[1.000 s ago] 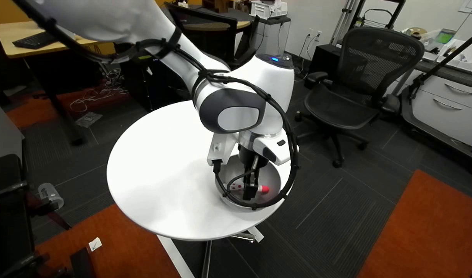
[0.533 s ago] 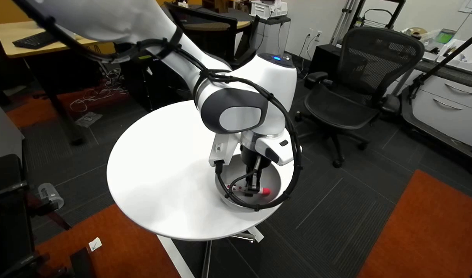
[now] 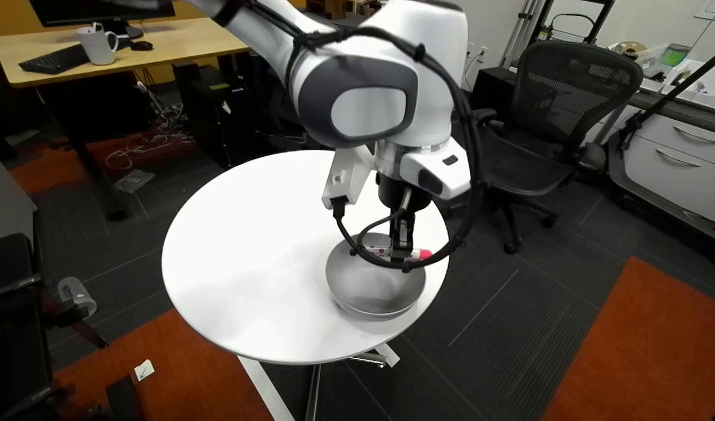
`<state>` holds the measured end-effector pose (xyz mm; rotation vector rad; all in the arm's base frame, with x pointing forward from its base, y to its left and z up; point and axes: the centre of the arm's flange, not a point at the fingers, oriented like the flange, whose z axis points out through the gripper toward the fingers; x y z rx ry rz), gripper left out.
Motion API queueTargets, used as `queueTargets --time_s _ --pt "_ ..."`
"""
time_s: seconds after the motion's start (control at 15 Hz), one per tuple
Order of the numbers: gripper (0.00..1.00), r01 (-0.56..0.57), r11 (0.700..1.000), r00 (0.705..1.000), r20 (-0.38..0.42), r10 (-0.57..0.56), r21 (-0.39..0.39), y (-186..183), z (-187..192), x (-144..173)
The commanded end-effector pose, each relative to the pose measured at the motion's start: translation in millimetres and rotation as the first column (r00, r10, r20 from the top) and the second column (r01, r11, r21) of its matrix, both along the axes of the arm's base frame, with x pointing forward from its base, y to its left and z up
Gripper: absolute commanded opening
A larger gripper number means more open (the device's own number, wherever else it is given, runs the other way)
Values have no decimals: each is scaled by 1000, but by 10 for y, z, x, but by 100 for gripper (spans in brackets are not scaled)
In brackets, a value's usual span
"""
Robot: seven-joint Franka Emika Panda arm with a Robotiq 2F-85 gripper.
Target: Take the marker out of the grey bowl
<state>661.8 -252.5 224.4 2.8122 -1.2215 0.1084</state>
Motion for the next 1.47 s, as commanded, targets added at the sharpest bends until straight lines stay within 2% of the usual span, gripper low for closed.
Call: queueTargets --time_s 0.0,0.4,0.8,1.07,1.4 --pt "5 -14 1000 1000 16 14 -5 313 683 -340" --pt "5 -126 992 992 22 127 -22 1069 1198 -715" --pt "5 -237 971 971 7 238 -17 1991 1276 -1151" --pt "5 -307 951 952 14 307 19 2412 1114 -1367" --pt "5 -306 951 952 4 306 37 2556 512 -1474"
